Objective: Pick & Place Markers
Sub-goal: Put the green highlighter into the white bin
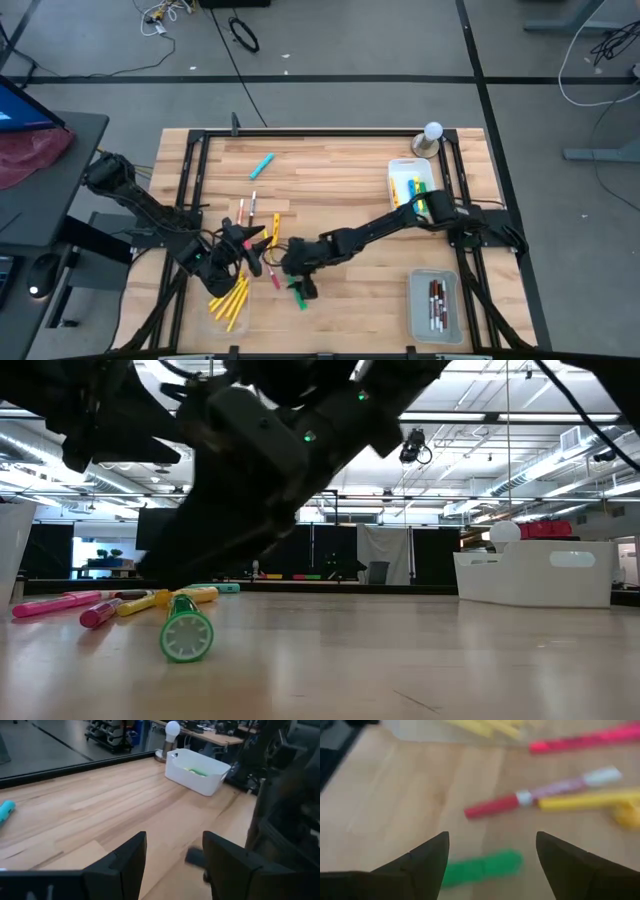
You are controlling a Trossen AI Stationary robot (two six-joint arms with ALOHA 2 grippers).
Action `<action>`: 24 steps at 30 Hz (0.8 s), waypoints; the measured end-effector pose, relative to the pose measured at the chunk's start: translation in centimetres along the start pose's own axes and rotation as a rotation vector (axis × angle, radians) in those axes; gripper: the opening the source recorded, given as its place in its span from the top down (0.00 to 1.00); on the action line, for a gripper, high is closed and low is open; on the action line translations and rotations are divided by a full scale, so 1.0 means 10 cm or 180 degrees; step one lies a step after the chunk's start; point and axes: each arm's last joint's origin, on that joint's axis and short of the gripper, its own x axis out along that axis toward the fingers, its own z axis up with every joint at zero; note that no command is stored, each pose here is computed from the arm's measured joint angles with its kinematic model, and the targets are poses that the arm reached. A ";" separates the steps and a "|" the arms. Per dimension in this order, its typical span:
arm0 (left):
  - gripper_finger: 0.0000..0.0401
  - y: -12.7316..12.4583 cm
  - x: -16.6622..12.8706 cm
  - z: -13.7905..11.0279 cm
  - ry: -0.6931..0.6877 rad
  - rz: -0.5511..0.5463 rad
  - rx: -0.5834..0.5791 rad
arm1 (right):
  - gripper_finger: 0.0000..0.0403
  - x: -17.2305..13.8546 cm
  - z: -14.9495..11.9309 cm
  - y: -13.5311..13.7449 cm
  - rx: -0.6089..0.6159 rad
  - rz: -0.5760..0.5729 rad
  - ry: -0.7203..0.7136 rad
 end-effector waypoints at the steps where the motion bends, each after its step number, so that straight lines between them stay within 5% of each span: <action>1: 0.50 0.00 0.00 0.00 -0.0003 -0.0002 -0.0009 | 0.26 0.02 0.00 0.00 -0.0069 0.0064 -0.0007; 12: 0.50 0.00 0.00 0.00 0.0021 -0.0015 0.0017 | 0.32 0.05 -0.05 -0.14 -0.1033 0.0475 0.0016; 24: 0.50 0.00 0.00 0.00 0.0026 -0.0011 0.0042 | 0.36 -0.10 -0.17 -0.27 -0.1016 0.0511 0.0618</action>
